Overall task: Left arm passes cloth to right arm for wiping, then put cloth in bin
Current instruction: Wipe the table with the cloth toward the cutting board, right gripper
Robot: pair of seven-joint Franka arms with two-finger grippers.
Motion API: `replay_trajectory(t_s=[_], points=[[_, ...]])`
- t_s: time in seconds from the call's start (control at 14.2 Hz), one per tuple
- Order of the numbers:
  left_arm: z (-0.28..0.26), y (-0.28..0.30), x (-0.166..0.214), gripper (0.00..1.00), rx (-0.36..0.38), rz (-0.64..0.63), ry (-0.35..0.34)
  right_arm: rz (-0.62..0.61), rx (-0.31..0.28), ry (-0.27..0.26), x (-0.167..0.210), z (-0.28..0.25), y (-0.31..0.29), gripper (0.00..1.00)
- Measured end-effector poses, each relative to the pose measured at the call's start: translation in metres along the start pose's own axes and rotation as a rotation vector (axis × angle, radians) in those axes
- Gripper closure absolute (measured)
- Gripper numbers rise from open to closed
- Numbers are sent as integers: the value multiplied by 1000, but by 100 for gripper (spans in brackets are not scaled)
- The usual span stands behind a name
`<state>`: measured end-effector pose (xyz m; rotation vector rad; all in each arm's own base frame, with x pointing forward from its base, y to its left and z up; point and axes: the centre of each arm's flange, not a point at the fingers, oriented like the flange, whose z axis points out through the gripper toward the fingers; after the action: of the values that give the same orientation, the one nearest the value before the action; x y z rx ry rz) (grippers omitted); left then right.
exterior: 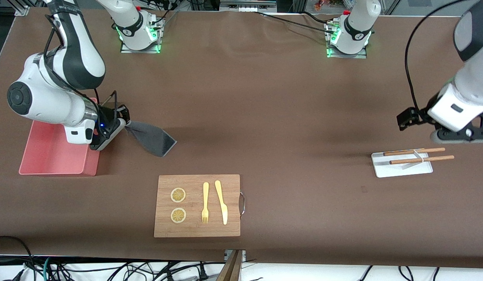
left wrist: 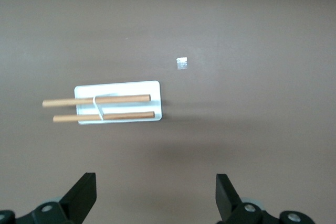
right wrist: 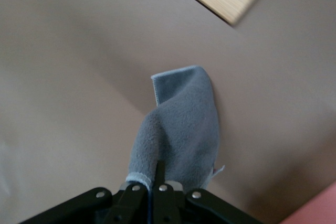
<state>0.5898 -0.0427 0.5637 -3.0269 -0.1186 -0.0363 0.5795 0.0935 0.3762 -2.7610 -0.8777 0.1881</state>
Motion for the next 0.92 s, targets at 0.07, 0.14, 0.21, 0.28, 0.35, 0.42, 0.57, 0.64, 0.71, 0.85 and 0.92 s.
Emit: replay_trajectory(t_s=[0.07,0.14,0.21,0.28,0.35,0.42,0.57,0.64,0.71,0.85,0.92], points=[[1,-7,-14,0,-11,-18,14,76,-21,-16,1,2,-3,98],[3,-15,-25,0,-23,-23,20,150,-43,-31,1,5,-6,98],[4,-18,-33,0,-28,-6,27,218,-58,-42,2,8,-9,98],[3,-12,-38,0,-29,20,36,281,-68,-51,1,12,-11,98],[2,-2,-41,0,-29,42,40,342,-73,-58,0,16,-11,98],[0,7,-43,0,-29,60,43,405,-75,-61,-2,21,-11,98],[0,14,-44,0,-29,72,45,554,-79,-74,-4,34,-7,98],[-1,14,-43,0,-29,72,45,635,-82,-81,-5,43,-3,98],[-1,13,-44,0,-29,71,41,716,-85,-80,-5,55,5,98],[0,13,-45,0,-26,73,29,838,-91,-65,-7,81,28,98],[0,13,-45,0,-26,75,26,875,-93,-59,-10,93,42,98]])
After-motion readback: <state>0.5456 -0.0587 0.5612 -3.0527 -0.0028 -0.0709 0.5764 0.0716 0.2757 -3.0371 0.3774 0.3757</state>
